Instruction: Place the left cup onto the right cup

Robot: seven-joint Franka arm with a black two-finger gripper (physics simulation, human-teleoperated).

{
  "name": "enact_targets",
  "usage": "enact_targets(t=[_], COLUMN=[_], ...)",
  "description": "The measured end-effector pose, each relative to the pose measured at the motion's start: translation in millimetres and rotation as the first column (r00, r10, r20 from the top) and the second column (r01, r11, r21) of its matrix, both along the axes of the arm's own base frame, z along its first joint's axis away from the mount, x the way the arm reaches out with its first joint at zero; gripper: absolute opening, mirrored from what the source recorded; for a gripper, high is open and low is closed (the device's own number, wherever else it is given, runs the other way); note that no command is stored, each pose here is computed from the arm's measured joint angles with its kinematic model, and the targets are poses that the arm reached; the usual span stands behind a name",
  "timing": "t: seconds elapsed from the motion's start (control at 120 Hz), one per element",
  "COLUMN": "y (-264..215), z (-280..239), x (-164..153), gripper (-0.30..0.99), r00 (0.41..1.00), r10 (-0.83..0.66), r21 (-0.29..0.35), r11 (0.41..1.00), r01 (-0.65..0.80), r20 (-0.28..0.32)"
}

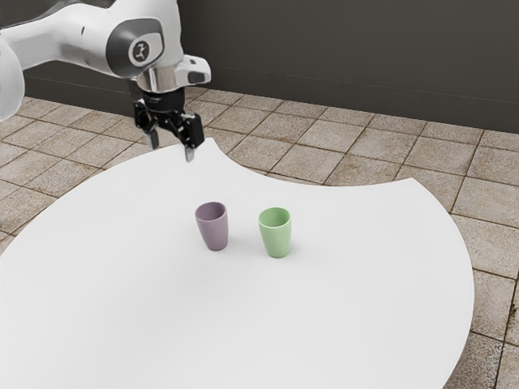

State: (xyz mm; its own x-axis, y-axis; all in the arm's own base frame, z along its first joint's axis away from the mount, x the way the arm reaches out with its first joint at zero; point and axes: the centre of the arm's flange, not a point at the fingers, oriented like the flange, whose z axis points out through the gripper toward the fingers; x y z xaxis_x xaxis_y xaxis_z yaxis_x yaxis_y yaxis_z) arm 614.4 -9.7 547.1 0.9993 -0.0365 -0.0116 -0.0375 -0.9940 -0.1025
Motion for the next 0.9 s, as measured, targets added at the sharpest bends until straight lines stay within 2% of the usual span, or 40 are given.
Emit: enact_targets(t=[0.9], y=[-1.6], z=[-68.8], x=[35.4], gripper=[0.69], r00=[1.000], r10=[-0.004], r21=[-0.023], r11=[1.000], r01=[0.003], r20=[-0.008])
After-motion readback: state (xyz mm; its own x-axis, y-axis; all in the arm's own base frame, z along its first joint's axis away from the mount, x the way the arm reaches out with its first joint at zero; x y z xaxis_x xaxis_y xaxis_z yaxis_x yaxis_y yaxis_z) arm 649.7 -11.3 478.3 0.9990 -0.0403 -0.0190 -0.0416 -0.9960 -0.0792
